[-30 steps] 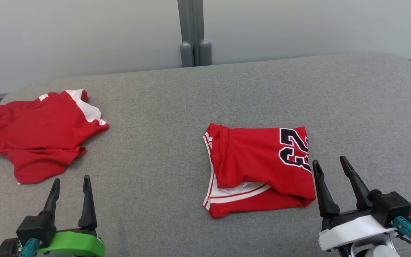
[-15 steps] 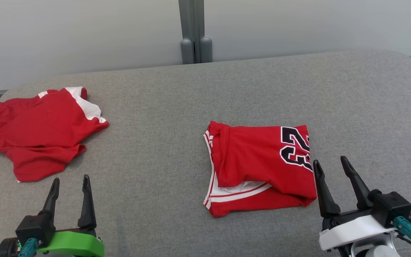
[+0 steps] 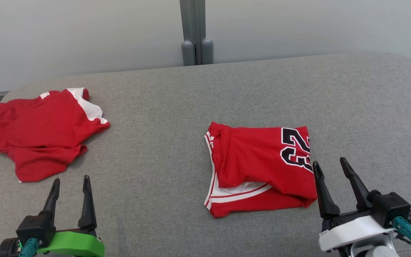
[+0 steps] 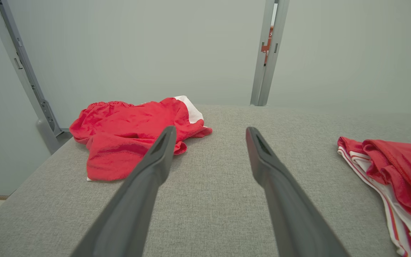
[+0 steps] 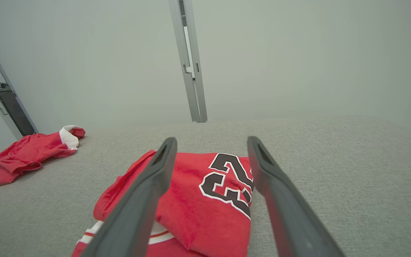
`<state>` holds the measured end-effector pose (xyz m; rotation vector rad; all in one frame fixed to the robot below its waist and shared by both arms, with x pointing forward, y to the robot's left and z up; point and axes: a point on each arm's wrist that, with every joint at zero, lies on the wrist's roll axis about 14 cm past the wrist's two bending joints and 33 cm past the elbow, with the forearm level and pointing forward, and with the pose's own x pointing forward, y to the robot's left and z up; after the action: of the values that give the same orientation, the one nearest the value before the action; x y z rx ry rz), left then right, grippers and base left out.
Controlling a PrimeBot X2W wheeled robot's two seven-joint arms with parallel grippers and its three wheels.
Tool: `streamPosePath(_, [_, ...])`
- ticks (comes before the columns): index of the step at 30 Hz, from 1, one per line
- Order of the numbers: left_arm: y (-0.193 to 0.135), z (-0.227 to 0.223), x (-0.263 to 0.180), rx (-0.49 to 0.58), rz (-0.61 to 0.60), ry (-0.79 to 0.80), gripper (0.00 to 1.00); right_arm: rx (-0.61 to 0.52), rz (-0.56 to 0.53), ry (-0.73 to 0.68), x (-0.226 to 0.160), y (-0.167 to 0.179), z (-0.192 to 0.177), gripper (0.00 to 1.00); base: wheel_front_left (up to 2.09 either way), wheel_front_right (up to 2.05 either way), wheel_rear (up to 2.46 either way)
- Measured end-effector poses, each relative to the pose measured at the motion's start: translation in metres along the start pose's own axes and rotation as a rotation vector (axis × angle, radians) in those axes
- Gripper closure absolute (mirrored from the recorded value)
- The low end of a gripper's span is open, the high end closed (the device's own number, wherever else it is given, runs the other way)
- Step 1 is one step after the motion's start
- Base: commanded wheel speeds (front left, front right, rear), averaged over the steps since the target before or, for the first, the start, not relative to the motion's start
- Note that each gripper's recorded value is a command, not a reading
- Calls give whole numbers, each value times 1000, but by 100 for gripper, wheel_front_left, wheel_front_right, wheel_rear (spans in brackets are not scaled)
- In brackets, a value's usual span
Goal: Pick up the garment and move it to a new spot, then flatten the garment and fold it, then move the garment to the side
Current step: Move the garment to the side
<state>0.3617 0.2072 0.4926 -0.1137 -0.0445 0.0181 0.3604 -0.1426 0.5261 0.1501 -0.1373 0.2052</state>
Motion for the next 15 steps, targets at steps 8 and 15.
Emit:
streamPosePath(8, [0,0,-1,0,1,-1,0,3,0,11,0,0,-4,0,0,0,0])
streamPosePath(15, [-2,-4,2,-1,-6,13,0,-28,15,6,24,-9,0,0,0,0,0])
